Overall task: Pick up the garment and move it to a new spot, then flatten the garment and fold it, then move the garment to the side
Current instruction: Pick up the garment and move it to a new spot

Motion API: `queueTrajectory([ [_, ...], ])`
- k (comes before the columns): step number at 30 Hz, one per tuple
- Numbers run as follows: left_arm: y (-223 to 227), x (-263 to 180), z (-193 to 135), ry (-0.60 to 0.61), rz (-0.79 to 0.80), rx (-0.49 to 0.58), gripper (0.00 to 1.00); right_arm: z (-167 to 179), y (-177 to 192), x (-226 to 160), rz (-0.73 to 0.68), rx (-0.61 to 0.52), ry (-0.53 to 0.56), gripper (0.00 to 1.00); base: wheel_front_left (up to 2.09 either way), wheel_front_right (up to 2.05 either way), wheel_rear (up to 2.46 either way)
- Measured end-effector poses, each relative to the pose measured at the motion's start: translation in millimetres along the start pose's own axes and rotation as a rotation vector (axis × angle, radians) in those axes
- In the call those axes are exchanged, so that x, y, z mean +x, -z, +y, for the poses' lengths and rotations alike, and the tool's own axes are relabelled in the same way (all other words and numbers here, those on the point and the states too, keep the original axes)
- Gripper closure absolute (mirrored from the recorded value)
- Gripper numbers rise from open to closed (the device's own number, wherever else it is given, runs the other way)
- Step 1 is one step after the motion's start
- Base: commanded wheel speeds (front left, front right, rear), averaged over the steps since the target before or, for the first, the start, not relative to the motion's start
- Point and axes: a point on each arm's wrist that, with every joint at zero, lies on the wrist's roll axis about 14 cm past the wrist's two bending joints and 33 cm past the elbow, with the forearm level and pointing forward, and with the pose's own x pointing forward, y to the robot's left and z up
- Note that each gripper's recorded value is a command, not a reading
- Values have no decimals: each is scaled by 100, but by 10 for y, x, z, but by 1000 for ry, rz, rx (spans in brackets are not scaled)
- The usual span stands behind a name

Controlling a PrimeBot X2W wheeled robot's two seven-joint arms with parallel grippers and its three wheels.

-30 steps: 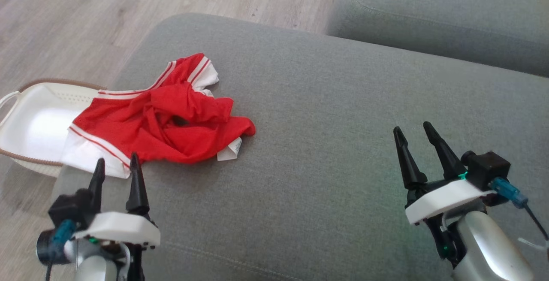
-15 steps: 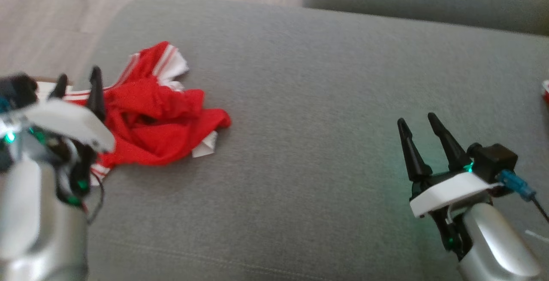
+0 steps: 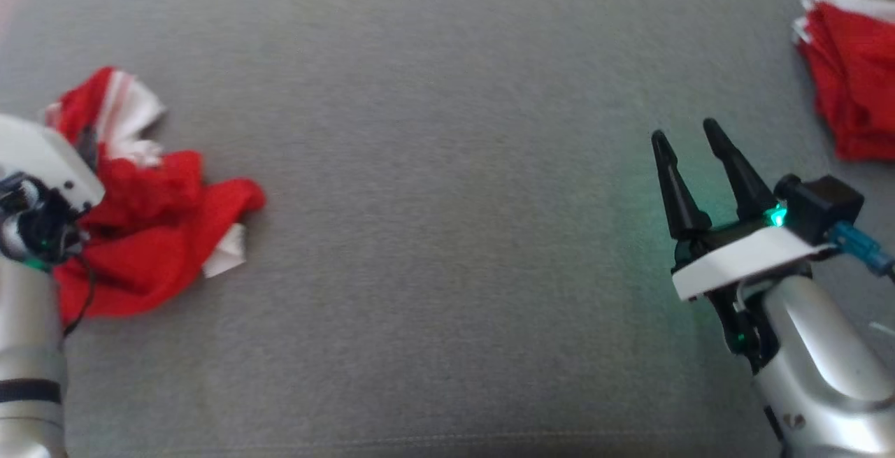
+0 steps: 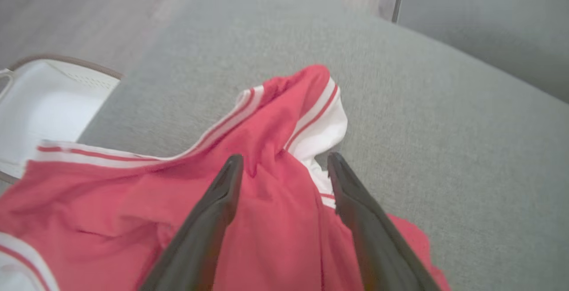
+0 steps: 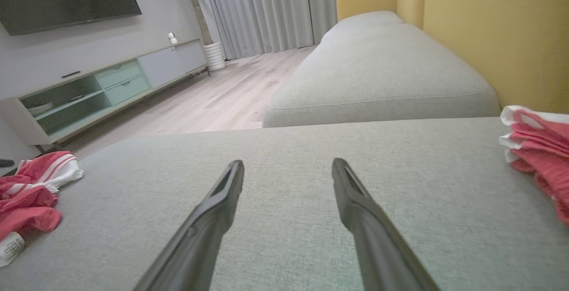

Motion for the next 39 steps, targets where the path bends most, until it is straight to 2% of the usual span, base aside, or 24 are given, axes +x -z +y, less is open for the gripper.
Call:
queueTrajectory([
  [8, 627, 412, -52, -32, 228, 1, 0, -344, 113, -99, 22, 15, 89, 0, 0, 0, 0],
  [9, 611, 448, -66, -31, 231, 4, 15, -376, 132, -115, 27, 15, 98, 0, 0, 0, 0],
  [10, 585, 475, -84, -27, 230, 7, 62, -395, 145, -126, 30, 16, 103, 0, 0, 0, 0],
  [11, 552, 496, -102, -22, 217, 8, 100, -406, 152, -133, 32, 16, 107, 0, 0, 0, 0],
  [15, 492, 462, -148, 16, 170, 22, 100, -403, 123, -136, 27, 14, 109, 0, 0, 0, 0],
  [19, 320, 364, -195, 51, 104, 81, 100, -328, 30, -135, 4, 12, 97, 0, 0, 0, 0],
  [27, -542, -47, -600, 168, -147, 228, 100, -122, -269, -256, -75, 16, 82, 0, 0, 0, 0],
  [32, -975, -451, -1050, 273, -302, 310, 100, -68, -343, -466, -104, 32, 106, 0, 0, 0, 0],
  [39, -1443, -1276, -2159, 538, -537, 412, 100, -178, -538, -741, -165, 16, 166, 0, 0, 0, 0],
])
